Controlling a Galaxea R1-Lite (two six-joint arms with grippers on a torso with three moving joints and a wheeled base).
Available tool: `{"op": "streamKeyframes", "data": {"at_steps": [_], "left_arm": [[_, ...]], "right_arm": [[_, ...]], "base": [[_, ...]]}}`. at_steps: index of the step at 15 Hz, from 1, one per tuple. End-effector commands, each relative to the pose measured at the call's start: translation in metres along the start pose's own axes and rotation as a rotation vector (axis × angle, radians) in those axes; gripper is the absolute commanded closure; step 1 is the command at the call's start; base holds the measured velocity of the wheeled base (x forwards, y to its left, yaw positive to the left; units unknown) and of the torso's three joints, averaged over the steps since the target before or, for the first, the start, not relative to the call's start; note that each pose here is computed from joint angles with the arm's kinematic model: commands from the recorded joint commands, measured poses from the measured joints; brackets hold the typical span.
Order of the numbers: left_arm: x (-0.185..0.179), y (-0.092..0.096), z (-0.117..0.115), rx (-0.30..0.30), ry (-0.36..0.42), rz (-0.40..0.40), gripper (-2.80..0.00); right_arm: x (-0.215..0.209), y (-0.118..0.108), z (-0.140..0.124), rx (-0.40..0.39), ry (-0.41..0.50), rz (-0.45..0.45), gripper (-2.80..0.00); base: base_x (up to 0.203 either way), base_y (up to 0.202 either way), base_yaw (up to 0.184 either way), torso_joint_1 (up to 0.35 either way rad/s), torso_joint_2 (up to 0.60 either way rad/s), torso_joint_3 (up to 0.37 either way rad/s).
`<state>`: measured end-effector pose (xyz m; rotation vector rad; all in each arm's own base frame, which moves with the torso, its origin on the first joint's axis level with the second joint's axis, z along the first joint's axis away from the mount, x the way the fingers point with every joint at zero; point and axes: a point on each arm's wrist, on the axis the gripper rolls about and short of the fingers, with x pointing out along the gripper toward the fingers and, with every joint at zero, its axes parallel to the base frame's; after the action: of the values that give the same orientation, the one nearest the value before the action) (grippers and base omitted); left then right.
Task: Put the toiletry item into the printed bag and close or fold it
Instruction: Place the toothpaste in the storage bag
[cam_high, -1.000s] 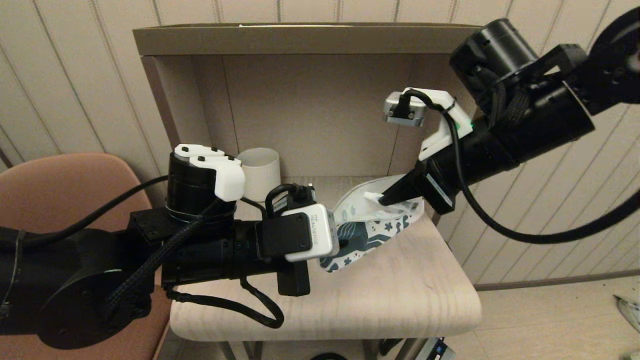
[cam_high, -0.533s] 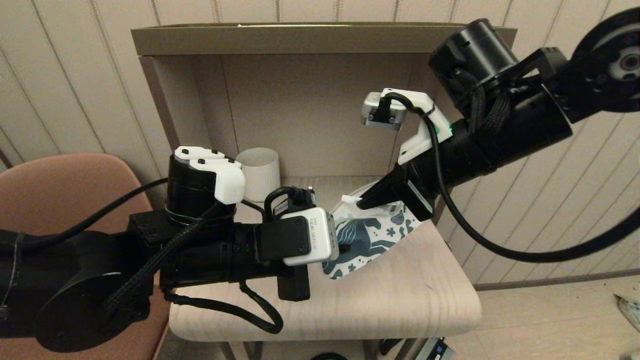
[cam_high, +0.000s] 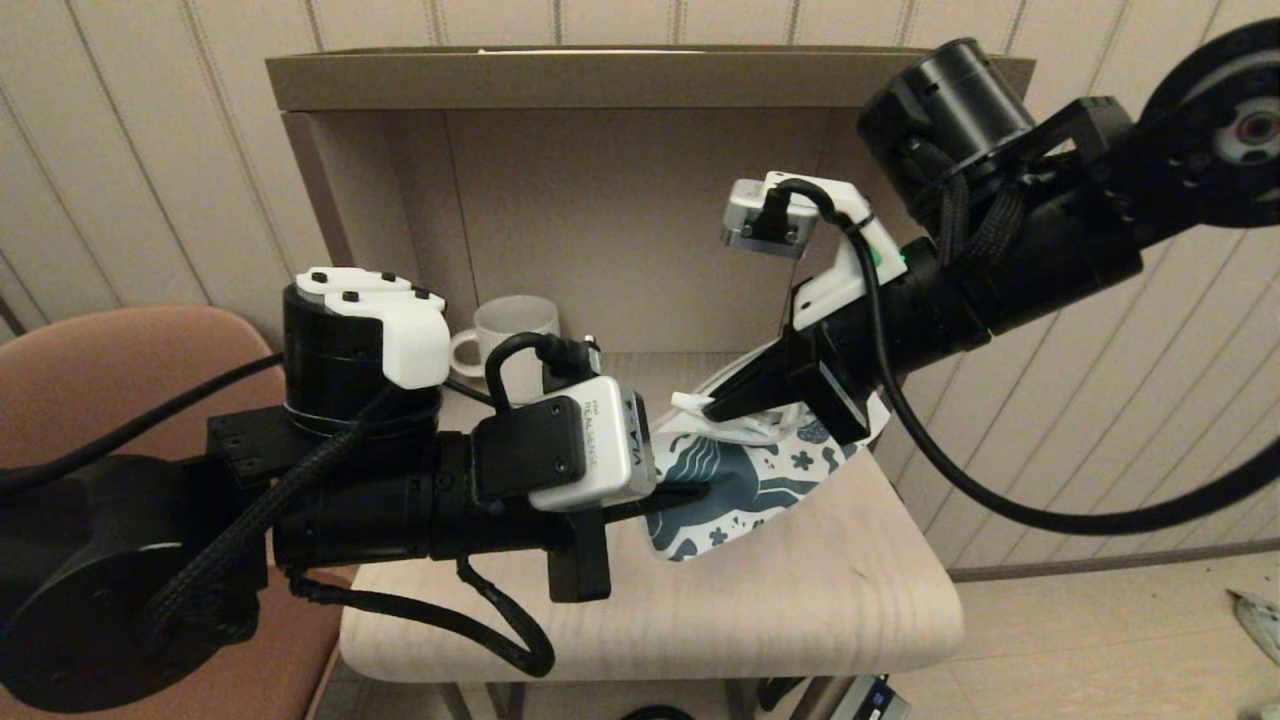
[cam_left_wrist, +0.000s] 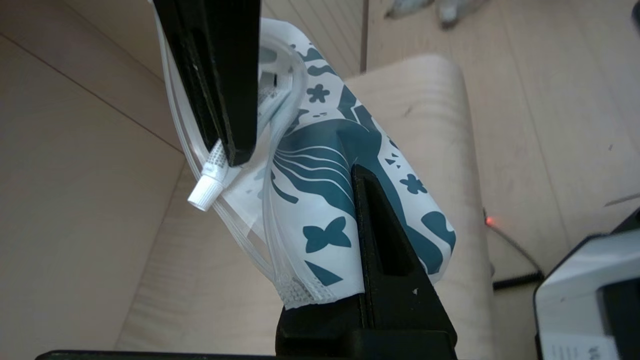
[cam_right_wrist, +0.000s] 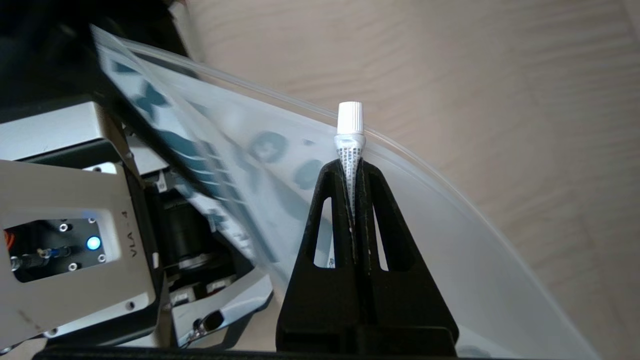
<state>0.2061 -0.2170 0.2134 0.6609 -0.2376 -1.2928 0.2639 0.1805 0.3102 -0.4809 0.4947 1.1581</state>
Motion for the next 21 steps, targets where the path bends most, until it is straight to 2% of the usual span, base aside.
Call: {"op": "streamKeyframes", "data": {"at_steps": [1,5,9,14,21], "left_arm": [[-0.005,0.002,0.006,0.011,-0.016,0.01,0.0],[-0.004,0.001,0.004,0.008,-0.012,0.006,0.0],[0.0,0.001,-0.001,0.003,-0.003,0.004,0.0],[0.001,0.004,-0.001,0.005,-0.004,0.013,0.0],[-0.001,0.006,0.002,0.004,-0.014,0.019,0.0]], "right_arm": [[-0.003,-0.003,-0.001,-0.008,-0.008,-0.008,0.0],[-0.017,-0.015,-0.003,-0.003,-0.065,-0.038,0.0],[-0.033,-0.007,-0.002,-0.008,-0.092,-0.022,0.0],[-0.037,0.005,-0.008,-0.002,-0.075,0.002,0.0],[-0.033,0.006,-0.013,0.005,-0.064,0.008,0.0]], "base": [[0.0,0.0,0.0,0.0,0.0,0.0],[0.0,0.0,0.0,0.0,0.0,0.0],[0.0,0.0,0.0,0.0,0.0,0.0],[0.0,0.0,0.0,0.0,0.0,0.0],[0.0,0.0,0.0,0.0,0.0,0.0]]}}
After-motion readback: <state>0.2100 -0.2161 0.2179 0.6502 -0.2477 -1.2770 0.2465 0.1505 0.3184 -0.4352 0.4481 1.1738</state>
